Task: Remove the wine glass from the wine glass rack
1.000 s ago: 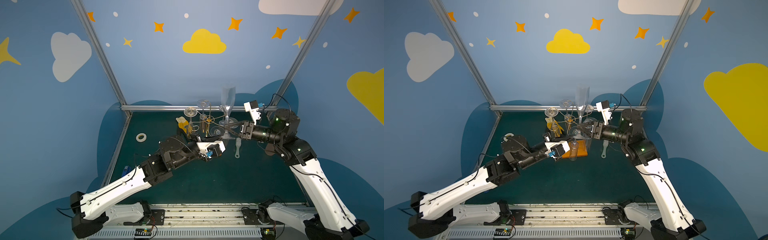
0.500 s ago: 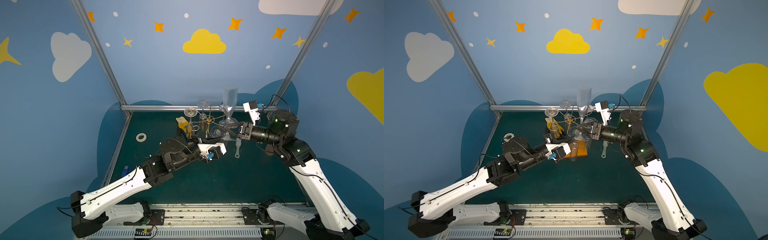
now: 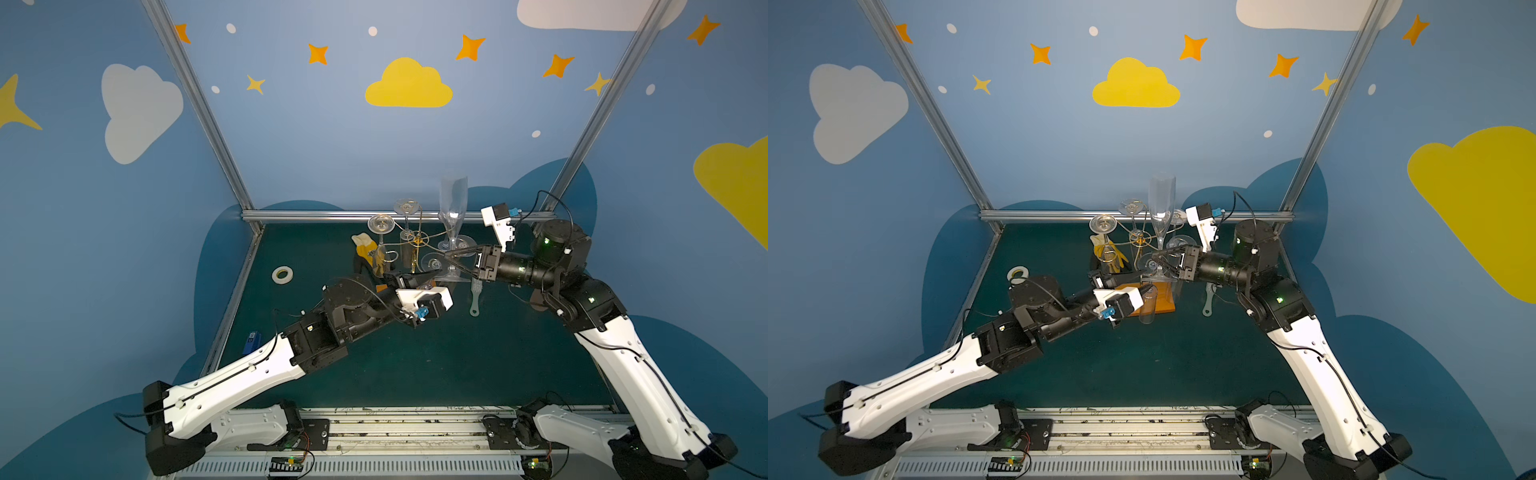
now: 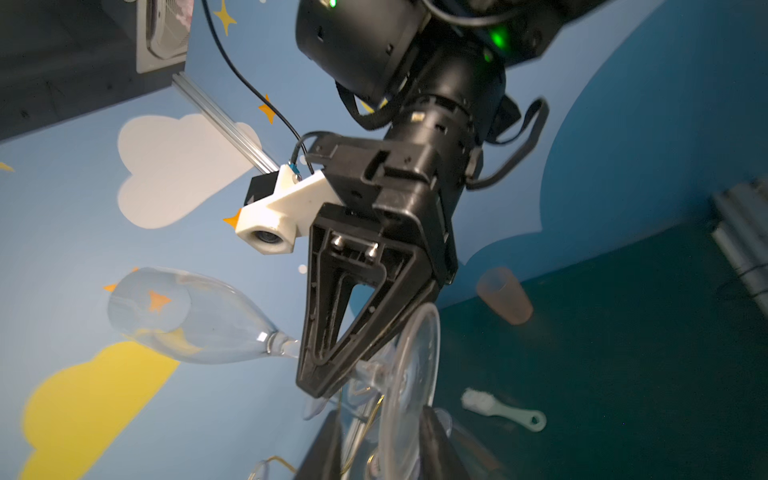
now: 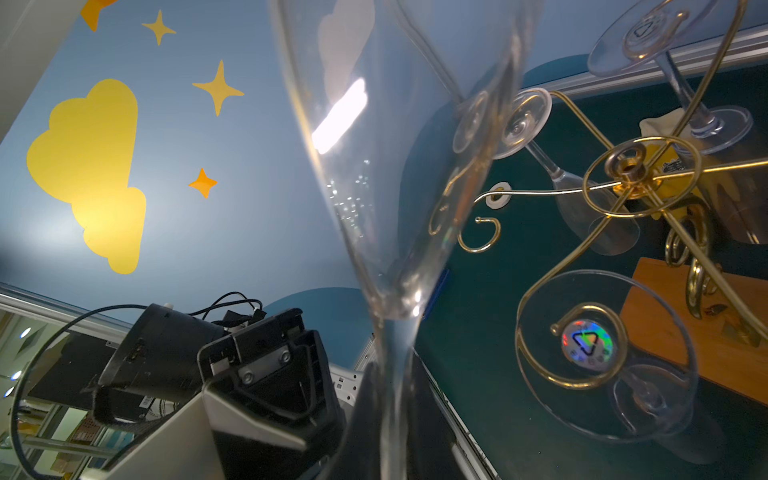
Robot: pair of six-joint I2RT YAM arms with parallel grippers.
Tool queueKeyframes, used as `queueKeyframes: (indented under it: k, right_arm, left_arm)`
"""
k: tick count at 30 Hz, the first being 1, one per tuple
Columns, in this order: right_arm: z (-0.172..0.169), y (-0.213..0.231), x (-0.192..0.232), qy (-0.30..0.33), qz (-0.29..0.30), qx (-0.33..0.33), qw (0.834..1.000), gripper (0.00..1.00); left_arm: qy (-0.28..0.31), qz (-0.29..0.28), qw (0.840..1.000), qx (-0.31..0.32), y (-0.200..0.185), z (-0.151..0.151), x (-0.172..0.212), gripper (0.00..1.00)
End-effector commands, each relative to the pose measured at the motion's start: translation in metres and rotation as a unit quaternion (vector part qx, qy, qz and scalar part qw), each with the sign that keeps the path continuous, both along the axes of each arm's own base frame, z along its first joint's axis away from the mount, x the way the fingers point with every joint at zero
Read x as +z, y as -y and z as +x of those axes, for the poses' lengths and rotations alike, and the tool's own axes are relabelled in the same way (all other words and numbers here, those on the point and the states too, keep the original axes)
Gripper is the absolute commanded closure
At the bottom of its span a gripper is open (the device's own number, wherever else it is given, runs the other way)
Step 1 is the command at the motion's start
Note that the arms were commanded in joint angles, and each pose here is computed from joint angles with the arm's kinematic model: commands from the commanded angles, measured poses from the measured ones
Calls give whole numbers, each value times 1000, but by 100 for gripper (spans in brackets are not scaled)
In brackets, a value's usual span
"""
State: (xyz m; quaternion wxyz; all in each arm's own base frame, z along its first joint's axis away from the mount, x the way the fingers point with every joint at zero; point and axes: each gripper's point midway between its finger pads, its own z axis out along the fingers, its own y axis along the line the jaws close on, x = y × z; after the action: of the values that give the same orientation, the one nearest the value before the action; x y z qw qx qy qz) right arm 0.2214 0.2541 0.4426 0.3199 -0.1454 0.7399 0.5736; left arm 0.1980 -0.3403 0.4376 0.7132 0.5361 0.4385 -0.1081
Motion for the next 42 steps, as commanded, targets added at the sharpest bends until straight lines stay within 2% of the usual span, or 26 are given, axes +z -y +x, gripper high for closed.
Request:
queueKeyframes:
  k: [1, 4, 5, 6, 10, 15, 24, 31, 34, 38, 42]
  right_arm:
    - [-2, 1, 5, 25, 0, -3, 1000, 100]
    - [-2, 5, 8, 42, -7, -15, 999, 100]
    - [-2, 7, 7, 50, -12, -22, 998, 100]
    - [-1, 9, 7, 57, -17, -29, 998, 100]
    - [-1, 19, 1, 92, -47, -54, 993, 100]
    - [0, 28, -6, 137, -77, -78, 984, 100]
    - [2, 26, -13, 174, -102, -91, 975, 100]
    - [-9, 12, -30, 182, -124, -61, 974, 100]
    - [-15, 5, -33, 196, -133, -45, 971, 100]
    - [-20, -3, -33, 213, -143, -30, 966, 100]
    - [-22, -8, -36, 218, -149, -22, 964, 100]
  left_arm:
    - [-3, -42, 999, 0, -10, -6, 18, 39]
    - [-21, -61, 998, -4, -18, -11, 21, 16]
    - [-27, -68, 997, -1, -20, -11, 22, 2]
    - [-32, -74, 997, 2, -23, -11, 22, 1]
    - [-59, -109, 992, 10, -34, -12, 29, 1]
    - [-111, -172, 979, -3, -49, -17, 42, 1]
    - [-223, -256, 940, -19, -73, -11, 54, 1]
    - [-283, -284, 916, -15, -82, -1, 52, 1]
    - [-321, -298, 899, -15, -85, 9, 47, 1]
    - [-375, -333, 864, -39, -94, 23, 46, 1]
    - [-400, -341, 848, -61, -96, 26, 49, 1]
